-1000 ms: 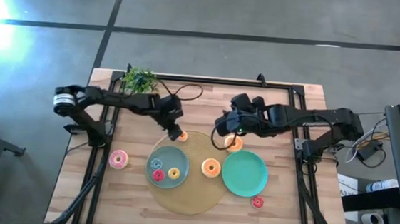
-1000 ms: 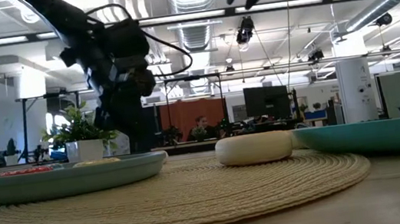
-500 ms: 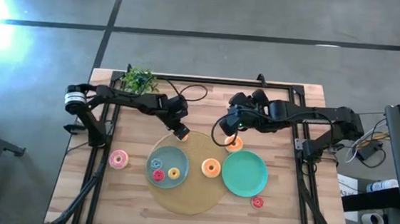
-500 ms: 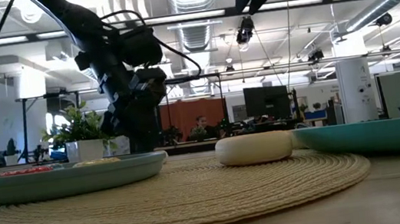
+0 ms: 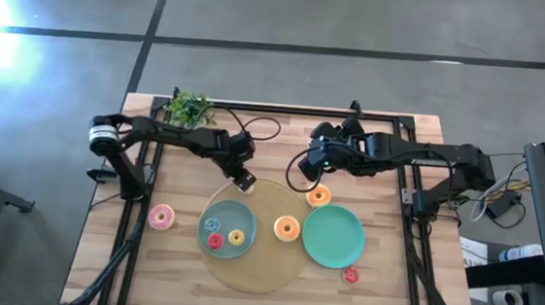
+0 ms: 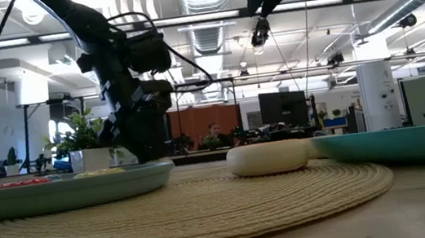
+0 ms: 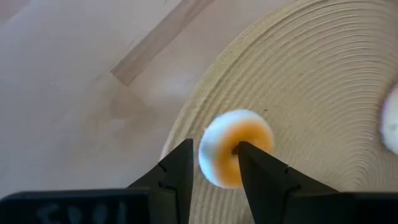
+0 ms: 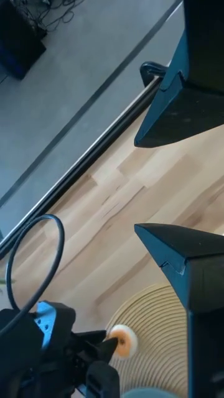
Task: Pick & Place donuts
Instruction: Put the small white donut on the blue plate
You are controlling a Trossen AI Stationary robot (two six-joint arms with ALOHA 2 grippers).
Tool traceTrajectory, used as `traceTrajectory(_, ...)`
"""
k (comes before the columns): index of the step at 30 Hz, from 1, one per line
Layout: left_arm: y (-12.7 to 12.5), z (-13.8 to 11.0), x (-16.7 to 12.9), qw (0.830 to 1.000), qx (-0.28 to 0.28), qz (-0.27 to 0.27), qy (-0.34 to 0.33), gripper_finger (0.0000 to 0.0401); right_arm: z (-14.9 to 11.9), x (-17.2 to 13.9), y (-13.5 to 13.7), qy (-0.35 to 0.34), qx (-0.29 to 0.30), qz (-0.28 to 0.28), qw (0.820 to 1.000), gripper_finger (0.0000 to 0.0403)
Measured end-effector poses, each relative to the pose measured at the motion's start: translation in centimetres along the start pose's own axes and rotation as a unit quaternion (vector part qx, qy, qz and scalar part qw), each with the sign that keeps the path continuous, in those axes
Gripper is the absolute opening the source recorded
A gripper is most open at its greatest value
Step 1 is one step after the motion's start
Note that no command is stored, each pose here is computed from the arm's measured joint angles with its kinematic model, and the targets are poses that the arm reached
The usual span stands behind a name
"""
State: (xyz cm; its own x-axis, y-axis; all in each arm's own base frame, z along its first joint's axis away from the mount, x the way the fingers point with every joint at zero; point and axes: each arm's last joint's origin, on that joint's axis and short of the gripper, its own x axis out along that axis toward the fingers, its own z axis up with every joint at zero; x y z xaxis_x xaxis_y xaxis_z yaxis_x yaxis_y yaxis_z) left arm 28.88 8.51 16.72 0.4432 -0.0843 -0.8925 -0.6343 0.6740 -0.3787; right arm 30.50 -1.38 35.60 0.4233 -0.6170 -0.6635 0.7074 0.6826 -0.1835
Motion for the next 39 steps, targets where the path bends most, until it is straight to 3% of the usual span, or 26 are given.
traceTrajectory(26, -0.2, -0.1, -0.1, 0.998, 0.069, 0.004, -0.003, 0.0101, 0.7, 0.2, 0.2, -0.027, 0.077, 0.010, 0.997, 0.0203)
traceTrajectory(39, 0.1, -0.1, 1.1, 0.998, 0.069, 0.007, 0.006, 0.0094, 0.4, 0.5, 0.3, -0.025, 0.100, 0.009, 0.995, 0.0203)
